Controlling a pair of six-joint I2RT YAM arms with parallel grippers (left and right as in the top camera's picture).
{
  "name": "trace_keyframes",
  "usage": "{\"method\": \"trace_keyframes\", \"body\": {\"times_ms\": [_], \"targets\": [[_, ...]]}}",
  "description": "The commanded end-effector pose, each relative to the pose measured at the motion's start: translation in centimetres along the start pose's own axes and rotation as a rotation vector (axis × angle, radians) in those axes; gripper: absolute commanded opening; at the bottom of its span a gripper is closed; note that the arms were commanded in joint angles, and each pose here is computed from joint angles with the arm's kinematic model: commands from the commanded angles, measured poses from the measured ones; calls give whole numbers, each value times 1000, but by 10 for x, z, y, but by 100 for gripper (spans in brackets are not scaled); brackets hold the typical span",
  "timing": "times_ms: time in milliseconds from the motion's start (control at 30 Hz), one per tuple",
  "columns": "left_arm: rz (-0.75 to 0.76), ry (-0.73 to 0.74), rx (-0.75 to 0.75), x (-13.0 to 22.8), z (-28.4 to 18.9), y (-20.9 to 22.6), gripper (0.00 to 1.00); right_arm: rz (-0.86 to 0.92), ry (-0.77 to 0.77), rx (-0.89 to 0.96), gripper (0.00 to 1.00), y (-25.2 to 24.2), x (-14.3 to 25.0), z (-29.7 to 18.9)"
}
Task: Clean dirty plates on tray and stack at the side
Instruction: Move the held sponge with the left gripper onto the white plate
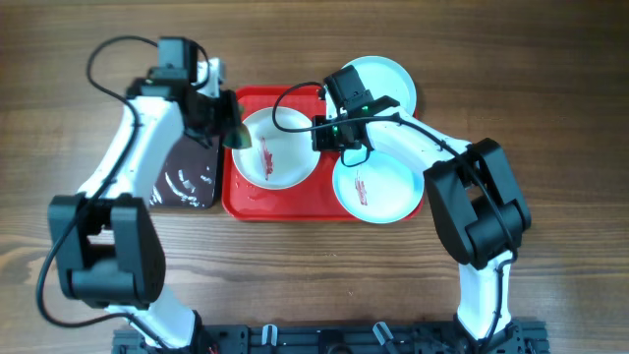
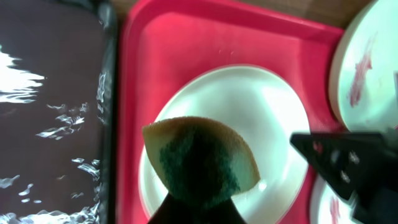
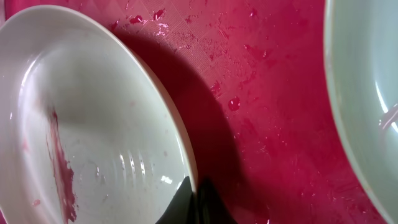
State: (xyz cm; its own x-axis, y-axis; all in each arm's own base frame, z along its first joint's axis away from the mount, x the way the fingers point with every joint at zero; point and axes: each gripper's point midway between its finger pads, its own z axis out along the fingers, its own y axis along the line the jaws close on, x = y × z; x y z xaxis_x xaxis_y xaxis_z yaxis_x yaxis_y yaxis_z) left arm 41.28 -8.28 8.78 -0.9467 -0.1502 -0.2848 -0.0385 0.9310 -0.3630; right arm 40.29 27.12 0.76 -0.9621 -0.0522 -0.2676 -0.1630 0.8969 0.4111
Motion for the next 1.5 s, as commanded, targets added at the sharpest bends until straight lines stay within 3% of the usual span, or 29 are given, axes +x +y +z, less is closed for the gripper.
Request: {"method": "trace_keyframes", "body": {"times_ms": [0, 100, 367, 467, 567, 733, 1067, 1267, 1367, 1467], "targets": [[-39, 21, -44, 23, 34, -9, 4, -20, 12, -23, 4, 4, 0, 4], [-29, 18, -146, 38, 54, 2, 4, -20, 12, -23, 4, 4, 0, 4], [39, 89, -225, 77, 89, 6, 4, -20, 12, -24, 4, 5, 0, 4], [74, 120, -166, 86, 92, -11, 4, -19, 12, -24, 4, 5, 0, 4], [167, 136, 14, 88, 96, -46, 4, -19, 12, -24, 4, 5, 0, 4], [169, 33, 22, 63, 99, -50, 4, -18, 17, -22, 4, 4, 1, 4], [9, -167, -376, 23, 92, 28, 4, -18, 15, -22, 4, 4, 1, 4], [-41, -3, -421, 64, 91, 41, 4, -18, 16, -25, 4, 5, 1, 4], [-60, 156, -349, 98, 91, 32, 4, -17, 18, -26, 4, 5, 2, 4], [-10, 289, -165, 122, 93, 3, 4, -6, 43, -53, 4, 9, 7, 4]]}}
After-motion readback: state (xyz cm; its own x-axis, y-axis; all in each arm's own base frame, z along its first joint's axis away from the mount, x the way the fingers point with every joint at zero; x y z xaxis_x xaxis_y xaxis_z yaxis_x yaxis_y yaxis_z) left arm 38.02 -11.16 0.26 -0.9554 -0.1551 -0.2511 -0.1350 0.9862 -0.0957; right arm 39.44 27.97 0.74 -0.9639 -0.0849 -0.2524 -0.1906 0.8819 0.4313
